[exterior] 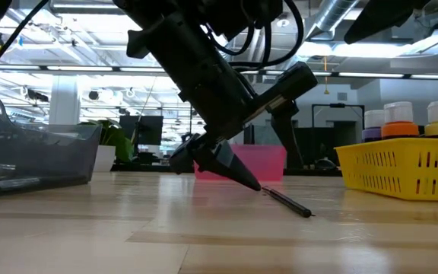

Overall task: Pick & Place Paint Supplies
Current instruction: Put the black makeup brush into the black bin

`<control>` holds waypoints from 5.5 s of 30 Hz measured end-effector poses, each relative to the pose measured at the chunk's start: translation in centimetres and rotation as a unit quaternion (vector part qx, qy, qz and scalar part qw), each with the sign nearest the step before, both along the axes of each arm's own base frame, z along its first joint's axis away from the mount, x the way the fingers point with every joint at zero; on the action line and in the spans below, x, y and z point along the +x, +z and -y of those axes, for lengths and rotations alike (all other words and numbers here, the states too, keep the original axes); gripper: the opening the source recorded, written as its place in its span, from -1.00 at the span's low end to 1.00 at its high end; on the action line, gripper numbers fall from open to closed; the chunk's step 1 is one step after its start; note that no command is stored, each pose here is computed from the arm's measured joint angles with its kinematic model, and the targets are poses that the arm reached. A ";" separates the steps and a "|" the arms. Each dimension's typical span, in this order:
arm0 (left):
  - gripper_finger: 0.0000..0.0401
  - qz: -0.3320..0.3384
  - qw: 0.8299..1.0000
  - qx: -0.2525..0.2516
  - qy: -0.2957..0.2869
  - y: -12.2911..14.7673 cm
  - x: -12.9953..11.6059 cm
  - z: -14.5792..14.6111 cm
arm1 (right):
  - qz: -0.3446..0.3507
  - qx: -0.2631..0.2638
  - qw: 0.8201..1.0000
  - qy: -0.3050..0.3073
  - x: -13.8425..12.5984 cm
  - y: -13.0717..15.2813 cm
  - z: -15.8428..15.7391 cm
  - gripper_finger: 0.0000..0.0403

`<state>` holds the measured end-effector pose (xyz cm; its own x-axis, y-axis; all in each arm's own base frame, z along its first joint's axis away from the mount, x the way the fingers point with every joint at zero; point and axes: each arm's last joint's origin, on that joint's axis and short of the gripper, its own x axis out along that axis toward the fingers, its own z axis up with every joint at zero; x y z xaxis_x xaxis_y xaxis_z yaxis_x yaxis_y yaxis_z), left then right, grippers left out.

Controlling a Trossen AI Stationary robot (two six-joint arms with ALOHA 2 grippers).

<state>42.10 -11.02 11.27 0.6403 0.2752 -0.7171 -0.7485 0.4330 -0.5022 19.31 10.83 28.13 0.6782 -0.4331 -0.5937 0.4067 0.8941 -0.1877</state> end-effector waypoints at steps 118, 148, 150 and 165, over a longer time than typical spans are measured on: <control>-1.00 -0.149 0.879 0.245 -0.382 5.7 -2.2 -2.2 | -0.005 -0.019 1.000 0.005 -0.4 -0.1 -0.2 -0.72; -1.00 -0.188 0.916 0.226 -0.274 9.2 -4.2 -5.2 | -0.009 -0.021 1.000 -0.007 -0.2 -0.1 0.2 -0.72; -1.00 -0.194 0.917 0.237 -0.256 10.3 -5.0 -5.4 | -0.009 -0.021 1.000 -0.007 -0.2 -0.1 0.2 -0.72; -1.00 -0.205 0.928 0.271 -0.155 17.1 -12.5 -4.7 | -0.008 -0.021 1.000 -0.007 -0.2 -0.1 0.2 -0.72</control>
<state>29.63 -6.34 28.42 0.4520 0.5146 -0.7286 -0.6261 0.7648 0.1518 19.07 10.58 28.03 0.6622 -0.4665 -0.5865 0.4151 0.8799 -0.2312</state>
